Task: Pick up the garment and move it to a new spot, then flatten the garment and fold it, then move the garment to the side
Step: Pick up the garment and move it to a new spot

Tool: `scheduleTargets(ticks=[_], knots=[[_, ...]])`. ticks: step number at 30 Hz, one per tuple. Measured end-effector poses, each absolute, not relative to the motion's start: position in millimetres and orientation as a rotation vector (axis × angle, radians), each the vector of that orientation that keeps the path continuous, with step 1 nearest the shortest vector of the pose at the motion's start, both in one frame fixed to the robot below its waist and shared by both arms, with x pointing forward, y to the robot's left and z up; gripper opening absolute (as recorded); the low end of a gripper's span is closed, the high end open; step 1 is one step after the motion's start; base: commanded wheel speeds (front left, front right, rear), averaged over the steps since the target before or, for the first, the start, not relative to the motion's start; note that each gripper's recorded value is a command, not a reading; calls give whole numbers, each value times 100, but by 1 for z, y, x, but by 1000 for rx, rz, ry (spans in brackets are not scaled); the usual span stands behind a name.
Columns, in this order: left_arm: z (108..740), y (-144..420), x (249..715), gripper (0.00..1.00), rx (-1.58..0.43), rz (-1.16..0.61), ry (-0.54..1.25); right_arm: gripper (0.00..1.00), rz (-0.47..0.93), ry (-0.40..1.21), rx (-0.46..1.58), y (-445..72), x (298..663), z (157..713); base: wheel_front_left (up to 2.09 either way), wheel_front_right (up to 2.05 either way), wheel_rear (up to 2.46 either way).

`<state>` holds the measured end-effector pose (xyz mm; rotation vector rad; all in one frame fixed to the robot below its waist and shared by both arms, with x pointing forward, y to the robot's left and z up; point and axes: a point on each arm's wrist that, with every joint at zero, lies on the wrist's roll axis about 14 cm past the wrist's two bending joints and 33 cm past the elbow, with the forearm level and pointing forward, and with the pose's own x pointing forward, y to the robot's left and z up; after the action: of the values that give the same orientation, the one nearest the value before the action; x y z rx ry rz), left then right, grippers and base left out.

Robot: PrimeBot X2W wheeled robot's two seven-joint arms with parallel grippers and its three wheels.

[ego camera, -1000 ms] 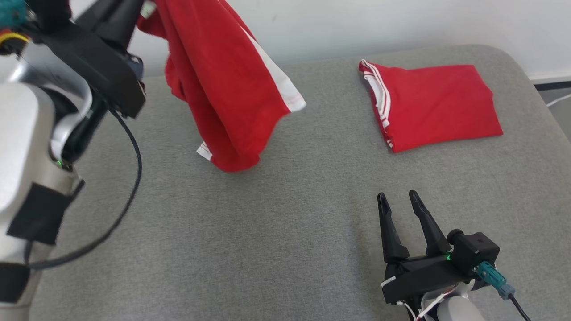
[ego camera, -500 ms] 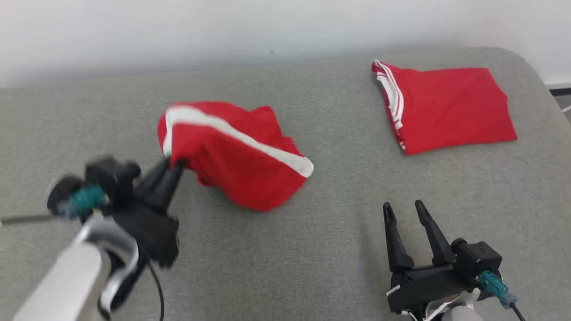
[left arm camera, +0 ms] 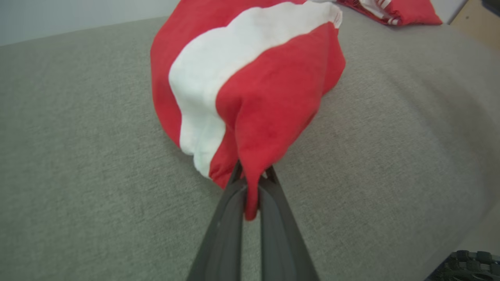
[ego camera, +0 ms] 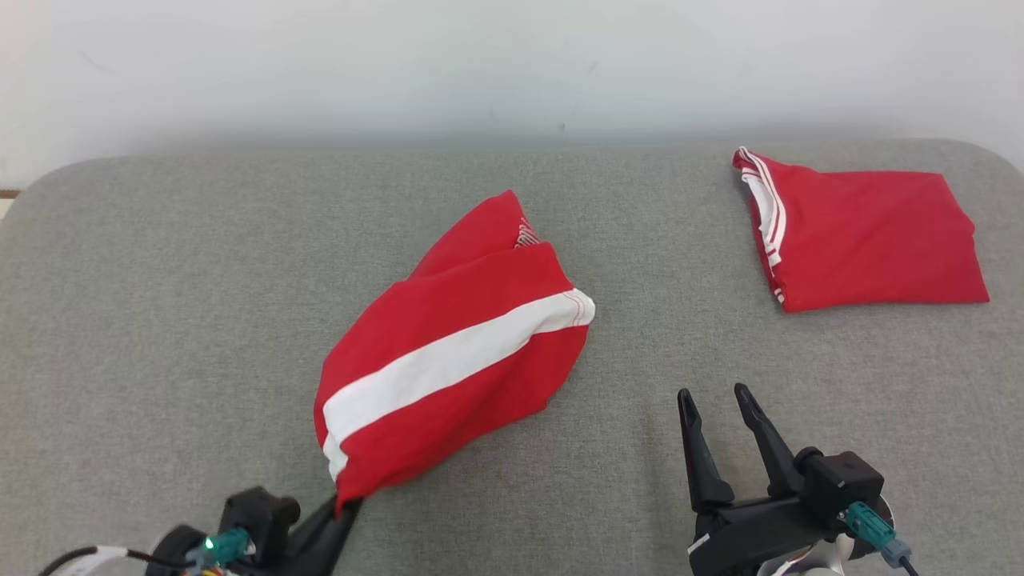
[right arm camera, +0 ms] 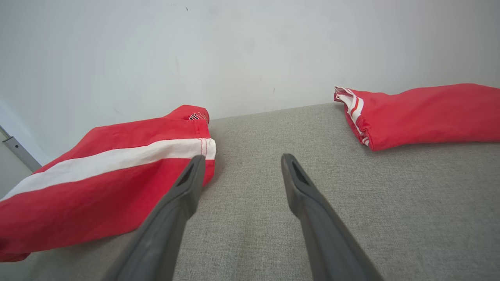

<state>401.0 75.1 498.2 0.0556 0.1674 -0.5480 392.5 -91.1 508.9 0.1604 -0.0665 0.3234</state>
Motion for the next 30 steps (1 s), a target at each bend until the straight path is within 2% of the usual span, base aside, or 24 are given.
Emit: scheduleTargets(ticks=[3,4,5,13,30], knots=[[481,77,393,0,30,-533,212,100,331,-63,160,-88,390,508,0,0,0],[476,78,391,5,30,-531,224,100,332,-63,160,-88,391,509,0,0,0],[476,78,391,99,20,-525,218,100,333,-61,159,-88,391,509,0,0,0],[479,81,382,100,-45,-457,167,100,352,-55,157,-81,386,509,0,0,0],[542,155,379,100,-146,-71,-126,100,355,-60,159,-80,383,514,0,0,0]])
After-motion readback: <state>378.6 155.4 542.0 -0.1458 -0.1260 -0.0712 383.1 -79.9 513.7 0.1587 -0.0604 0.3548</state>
